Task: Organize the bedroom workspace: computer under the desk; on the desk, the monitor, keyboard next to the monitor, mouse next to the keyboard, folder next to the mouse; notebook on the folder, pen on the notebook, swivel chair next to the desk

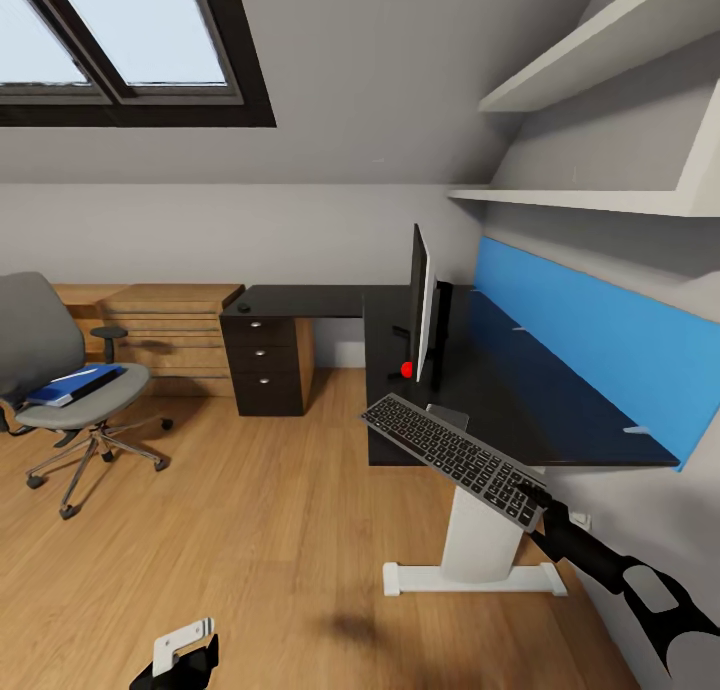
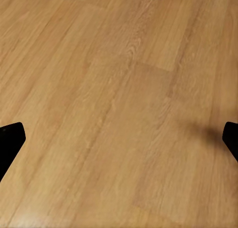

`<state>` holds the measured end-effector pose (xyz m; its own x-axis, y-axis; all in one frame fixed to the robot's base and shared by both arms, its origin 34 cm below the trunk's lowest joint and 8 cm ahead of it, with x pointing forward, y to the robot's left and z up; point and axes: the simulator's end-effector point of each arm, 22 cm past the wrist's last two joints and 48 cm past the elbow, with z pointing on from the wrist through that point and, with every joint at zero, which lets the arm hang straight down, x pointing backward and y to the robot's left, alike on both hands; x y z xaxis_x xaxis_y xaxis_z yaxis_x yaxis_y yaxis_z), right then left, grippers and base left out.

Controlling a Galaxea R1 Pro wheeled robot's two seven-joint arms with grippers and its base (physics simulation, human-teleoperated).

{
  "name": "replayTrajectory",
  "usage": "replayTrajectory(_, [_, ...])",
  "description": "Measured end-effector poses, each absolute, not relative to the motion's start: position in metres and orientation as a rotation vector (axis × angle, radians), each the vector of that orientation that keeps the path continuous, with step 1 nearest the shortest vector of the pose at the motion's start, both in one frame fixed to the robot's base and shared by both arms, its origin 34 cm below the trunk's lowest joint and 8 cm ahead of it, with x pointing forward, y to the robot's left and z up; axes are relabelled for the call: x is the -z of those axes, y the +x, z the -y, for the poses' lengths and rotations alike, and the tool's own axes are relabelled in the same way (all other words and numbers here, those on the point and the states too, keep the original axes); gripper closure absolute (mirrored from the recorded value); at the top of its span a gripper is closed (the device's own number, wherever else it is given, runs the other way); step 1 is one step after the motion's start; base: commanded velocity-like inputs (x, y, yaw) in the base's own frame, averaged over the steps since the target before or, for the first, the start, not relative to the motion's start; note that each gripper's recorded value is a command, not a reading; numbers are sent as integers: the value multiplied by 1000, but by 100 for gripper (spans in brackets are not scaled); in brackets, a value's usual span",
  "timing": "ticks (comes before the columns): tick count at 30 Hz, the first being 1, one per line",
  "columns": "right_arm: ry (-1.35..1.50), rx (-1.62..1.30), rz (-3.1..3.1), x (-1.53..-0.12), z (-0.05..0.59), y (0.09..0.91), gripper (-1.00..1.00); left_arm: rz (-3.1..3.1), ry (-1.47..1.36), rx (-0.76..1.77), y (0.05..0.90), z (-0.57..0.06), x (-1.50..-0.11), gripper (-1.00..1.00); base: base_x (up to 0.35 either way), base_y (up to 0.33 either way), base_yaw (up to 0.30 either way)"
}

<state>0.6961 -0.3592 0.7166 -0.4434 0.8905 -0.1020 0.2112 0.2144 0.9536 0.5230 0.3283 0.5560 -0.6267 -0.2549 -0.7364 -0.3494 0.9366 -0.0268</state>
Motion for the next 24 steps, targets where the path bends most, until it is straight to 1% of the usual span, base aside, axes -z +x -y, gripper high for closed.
replayTrajectory(10, [1024, -1259, -1806, -717, 359, 696, -100, -2280, -424, -150, 523, -328, -556, -100, 0, 0, 0])
replayTrajectory(11, [1024, -1259, -1806, -717, 359, 696, 100, -2280, -424, -150, 523, -328, -556, -100, 0, 0, 0])
replayTrajectory(24, [1028, -1265, -1799, -718, 360, 696, 100, -2278, -424, -150, 523, -328, -556, -100, 0, 0, 0])
